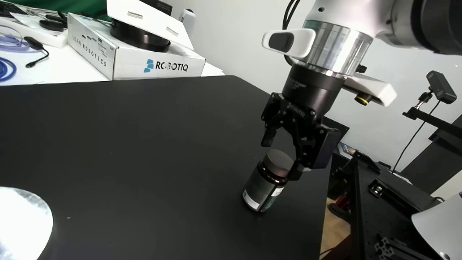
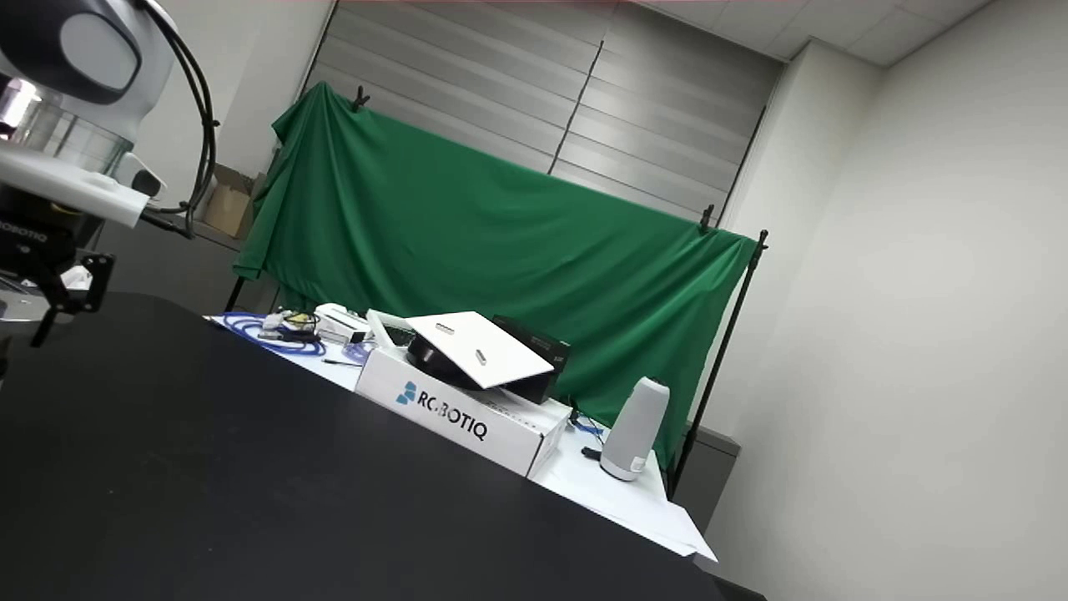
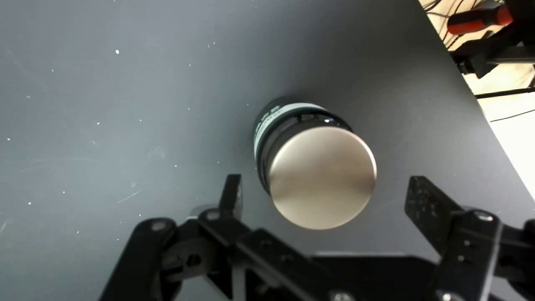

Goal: Move the bottle to the right.

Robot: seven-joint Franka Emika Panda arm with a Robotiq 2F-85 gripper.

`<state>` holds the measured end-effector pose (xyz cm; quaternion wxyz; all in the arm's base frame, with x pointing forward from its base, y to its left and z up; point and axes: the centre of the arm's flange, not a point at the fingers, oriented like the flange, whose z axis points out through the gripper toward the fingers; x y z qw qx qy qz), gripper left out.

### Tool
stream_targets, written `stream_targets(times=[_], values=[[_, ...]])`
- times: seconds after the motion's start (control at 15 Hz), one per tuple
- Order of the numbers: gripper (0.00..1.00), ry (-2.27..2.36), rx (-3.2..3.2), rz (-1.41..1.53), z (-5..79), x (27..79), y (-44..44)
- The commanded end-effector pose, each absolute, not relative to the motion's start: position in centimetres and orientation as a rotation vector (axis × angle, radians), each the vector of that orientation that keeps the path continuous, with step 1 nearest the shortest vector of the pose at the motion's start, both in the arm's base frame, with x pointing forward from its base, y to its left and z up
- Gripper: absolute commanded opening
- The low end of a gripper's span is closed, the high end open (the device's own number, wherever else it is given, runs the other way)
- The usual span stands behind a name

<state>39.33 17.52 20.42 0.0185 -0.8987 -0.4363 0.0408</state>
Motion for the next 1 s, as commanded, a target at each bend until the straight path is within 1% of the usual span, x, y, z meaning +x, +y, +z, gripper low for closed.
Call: stream_targets(times=[0.0,0.07,0.13,0.33,0.4,0.6,0.93], values=[[0.75,-1.322,-2.810,0.125,19.7,40.0,17.7],[0.69,-1.321,-2.808,0.125,19.8,40.0,17.6],[0.60,-1.313,-2.806,0.123,19.8,40.0,17.5],[0.38,-1.299,-2.810,0.123,19.9,40.0,17.3],[0.36,-1.292,-2.810,0.126,20.0,40.1,17.1],[0.36,-1.299,-2.788,0.144,20.5,40.1,16.4],[0.36,-1.718,-2.494,0.198,22.4,40.0,13.7]])
